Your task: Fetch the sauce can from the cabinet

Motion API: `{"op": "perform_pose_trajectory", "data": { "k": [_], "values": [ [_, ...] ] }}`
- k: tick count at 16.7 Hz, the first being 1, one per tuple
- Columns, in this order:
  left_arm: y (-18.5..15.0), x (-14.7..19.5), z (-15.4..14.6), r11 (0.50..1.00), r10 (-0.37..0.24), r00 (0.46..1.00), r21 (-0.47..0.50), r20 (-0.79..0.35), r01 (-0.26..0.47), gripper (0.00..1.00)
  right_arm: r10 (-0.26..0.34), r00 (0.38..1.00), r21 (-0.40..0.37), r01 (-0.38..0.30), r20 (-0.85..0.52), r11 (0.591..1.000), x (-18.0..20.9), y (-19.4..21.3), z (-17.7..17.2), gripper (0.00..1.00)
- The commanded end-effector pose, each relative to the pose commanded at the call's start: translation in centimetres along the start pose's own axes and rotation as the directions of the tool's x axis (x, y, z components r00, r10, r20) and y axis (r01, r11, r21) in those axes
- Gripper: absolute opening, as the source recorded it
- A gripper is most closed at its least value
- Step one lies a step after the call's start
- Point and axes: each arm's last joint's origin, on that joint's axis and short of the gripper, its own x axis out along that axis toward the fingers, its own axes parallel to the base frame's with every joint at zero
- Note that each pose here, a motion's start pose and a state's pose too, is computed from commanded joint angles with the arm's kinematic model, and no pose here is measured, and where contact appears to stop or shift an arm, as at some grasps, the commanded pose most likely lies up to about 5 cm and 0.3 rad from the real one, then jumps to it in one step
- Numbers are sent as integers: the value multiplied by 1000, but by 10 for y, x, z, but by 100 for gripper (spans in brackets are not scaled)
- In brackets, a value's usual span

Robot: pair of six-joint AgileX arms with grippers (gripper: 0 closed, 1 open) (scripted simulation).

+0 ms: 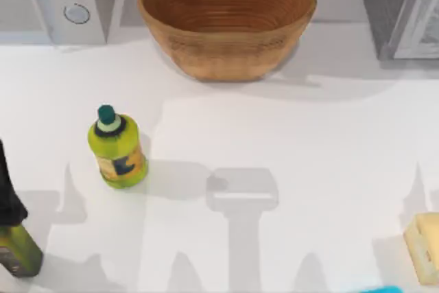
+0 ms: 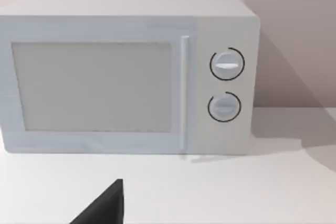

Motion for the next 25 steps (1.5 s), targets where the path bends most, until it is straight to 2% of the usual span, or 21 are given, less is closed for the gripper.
{"op": "perform_pose_trajectory", "data": {
  "k": [3, 6, 9, 12, 19, 22, 25],
  "values": [
    [0, 0, 0, 1000, 0, 1000, 0, 0, 0, 100, 1, 1000, 0, -1, 0, 1000, 0, 0, 3, 100],
    [0, 0, 0, 1000, 0, 1000, 0, 0, 0, 100, 5, 1000, 2, -5, -4, 1000, 0, 2, 27, 100],
    [0, 0, 0, 1000, 0, 1000, 0, 0, 0, 100, 5, 1000, 2, -5, -5, 1000, 3, 4, 75, 100],
    [0, 0, 0, 1000, 0, 1000, 0, 0, 0, 100, 1, 1000, 1, -1, -10, 1000, 15, 7, 138, 100],
    [0, 0, 0, 1000, 0, 1000, 0, 0, 0, 100, -4, 1000, -4, 4, -24, 1000, 82, 24, 276, 100],
    [0, 0, 0, 1000, 0, 1000, 0, 0, 0, 100, -4, 1000, -4, 4, -18, 1000, 113, 34, 314, 100],
    [0, 0, 0, 1000, 0, 1000, 0, 0, 0, 100, -2, 1000, -2, 2, -9, 1000, 136, 43, 338, 100]
  ]
}}
